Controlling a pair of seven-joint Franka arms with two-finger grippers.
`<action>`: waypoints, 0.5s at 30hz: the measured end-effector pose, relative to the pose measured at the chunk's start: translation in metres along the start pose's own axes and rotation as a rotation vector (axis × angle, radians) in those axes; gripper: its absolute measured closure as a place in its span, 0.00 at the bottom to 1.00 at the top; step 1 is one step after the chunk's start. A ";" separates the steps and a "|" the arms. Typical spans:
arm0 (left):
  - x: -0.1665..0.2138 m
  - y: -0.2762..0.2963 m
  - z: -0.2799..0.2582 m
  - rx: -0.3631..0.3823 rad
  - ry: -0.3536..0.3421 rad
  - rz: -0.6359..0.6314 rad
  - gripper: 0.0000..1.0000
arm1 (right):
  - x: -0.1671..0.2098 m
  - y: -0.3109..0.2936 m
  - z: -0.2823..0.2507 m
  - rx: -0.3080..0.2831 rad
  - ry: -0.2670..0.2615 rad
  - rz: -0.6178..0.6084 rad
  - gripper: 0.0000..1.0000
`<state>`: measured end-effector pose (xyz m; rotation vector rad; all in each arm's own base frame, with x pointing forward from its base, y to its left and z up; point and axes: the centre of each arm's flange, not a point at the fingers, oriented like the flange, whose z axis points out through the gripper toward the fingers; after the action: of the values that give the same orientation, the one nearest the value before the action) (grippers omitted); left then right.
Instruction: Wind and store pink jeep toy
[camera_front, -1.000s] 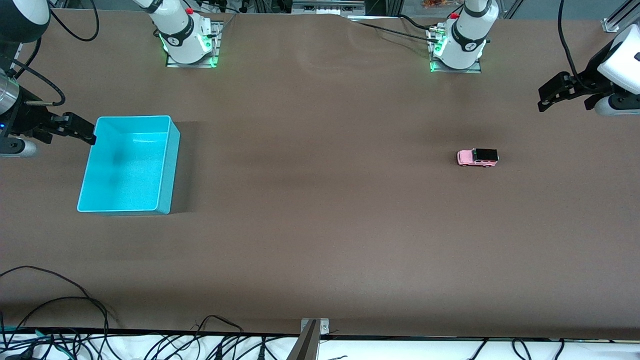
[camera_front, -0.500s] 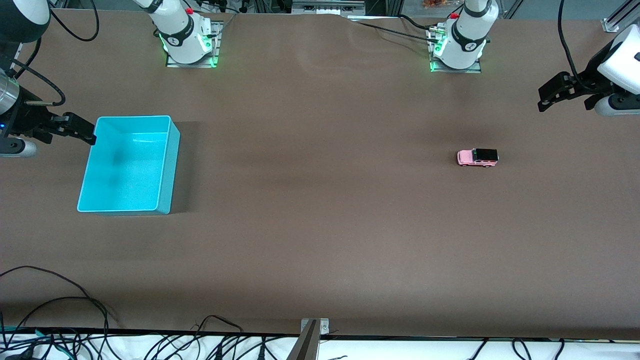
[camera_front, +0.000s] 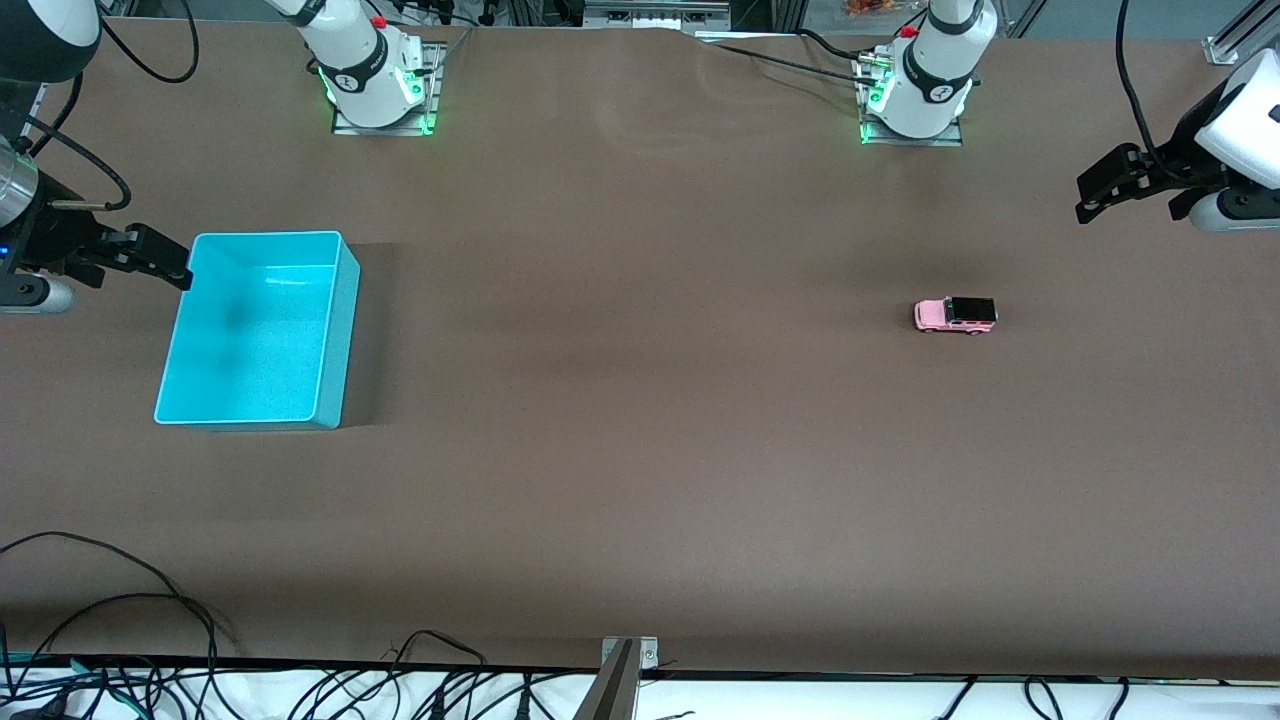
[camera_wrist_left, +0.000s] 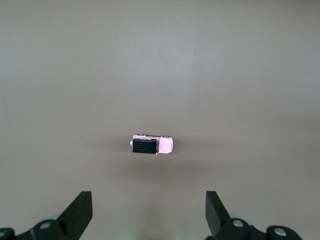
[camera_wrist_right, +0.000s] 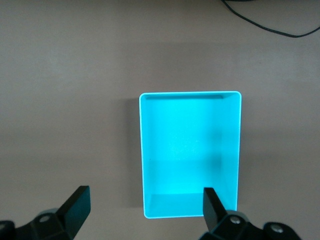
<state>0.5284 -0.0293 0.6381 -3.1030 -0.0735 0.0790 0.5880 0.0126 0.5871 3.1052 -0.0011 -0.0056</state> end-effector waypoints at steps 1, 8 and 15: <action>0.000 0.000 0.000 0.000 0.000 0.000 0.00 | 0.000 0.000 0.000 0.000 0.000 0.000 0.00; 0.000 0.000 0.000 0.000 0.000 -0.001 0.00 | 0.000 -0.001 0.000 0.000 0.001 -0.001 0.00; 0.000 0.000 0.000 0.000 0.000 -0.001 0.00 | 0.000 -0.001 -0.001 0.000 0.002 -0.001 0.00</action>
<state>0.5284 -0.0290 0.6381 -3.1030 -0.0745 0.0791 0.5878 0.0133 0.5883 3.1053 0.0005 -0.0021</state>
